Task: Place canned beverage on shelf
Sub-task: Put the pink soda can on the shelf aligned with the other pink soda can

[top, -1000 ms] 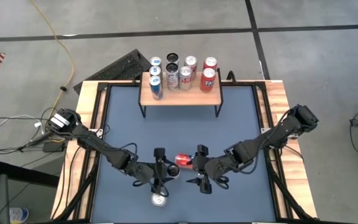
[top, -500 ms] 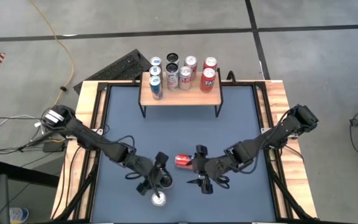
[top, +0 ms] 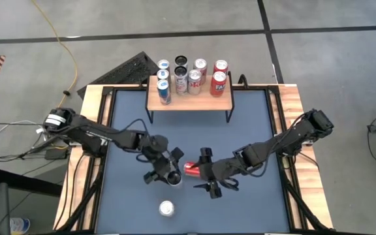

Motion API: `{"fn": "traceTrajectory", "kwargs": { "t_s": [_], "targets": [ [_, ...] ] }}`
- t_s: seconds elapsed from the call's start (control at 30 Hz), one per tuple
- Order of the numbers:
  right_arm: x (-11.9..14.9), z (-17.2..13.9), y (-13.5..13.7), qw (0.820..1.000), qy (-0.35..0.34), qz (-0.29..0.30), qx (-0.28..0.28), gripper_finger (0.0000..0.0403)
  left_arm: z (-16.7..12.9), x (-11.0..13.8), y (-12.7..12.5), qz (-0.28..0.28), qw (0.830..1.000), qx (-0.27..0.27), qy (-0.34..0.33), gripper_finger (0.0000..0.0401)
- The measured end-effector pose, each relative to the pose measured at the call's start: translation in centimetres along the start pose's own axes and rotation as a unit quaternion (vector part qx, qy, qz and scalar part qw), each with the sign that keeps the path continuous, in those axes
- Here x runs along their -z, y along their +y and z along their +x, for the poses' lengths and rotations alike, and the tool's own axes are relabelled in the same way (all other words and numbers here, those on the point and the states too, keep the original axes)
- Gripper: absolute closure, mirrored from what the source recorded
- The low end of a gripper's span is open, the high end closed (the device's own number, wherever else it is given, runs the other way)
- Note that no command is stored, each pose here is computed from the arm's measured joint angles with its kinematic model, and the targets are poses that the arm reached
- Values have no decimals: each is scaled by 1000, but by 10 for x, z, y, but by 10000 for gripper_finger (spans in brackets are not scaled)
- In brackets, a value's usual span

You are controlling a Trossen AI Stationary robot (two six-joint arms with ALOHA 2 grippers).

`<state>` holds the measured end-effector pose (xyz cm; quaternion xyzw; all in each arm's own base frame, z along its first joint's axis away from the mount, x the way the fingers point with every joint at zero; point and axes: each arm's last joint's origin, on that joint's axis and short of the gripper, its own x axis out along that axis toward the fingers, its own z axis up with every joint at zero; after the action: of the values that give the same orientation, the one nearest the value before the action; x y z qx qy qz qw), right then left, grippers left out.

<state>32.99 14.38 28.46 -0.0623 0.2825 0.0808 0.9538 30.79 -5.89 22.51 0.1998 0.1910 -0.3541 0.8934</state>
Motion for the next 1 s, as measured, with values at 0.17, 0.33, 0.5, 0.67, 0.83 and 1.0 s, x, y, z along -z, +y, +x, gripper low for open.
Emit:
{"fn": "traceTrajectory", "kwargs": {
  "t_s": [0.17,0.33,0.5,0.67,0.83,1.0],
  "targets": [
    [-3,0,0,999,-16,-29,-16,86,-14,10,21,8,999,25,-42,153],
    [-9,2,-10,999,-39,-37,-4,86,-19,15,26,49,997,26,-44,153],
    [-14,4,-22,997,-61,-36,-10,86,-19,19,22,79,995,56,-36,154],
    [-12,10,-30,998,-54,-33,-3,86,-17,26,19,105,992,70,-13,154],
    [-8,19,-37,999,-45,-29,-4,86,-7,37,20,86,994,69,18,152],
    [-7,19,-37,999,-41,-27,-7,86,0,35,17,72,996,32,53,132]
  ]
}}
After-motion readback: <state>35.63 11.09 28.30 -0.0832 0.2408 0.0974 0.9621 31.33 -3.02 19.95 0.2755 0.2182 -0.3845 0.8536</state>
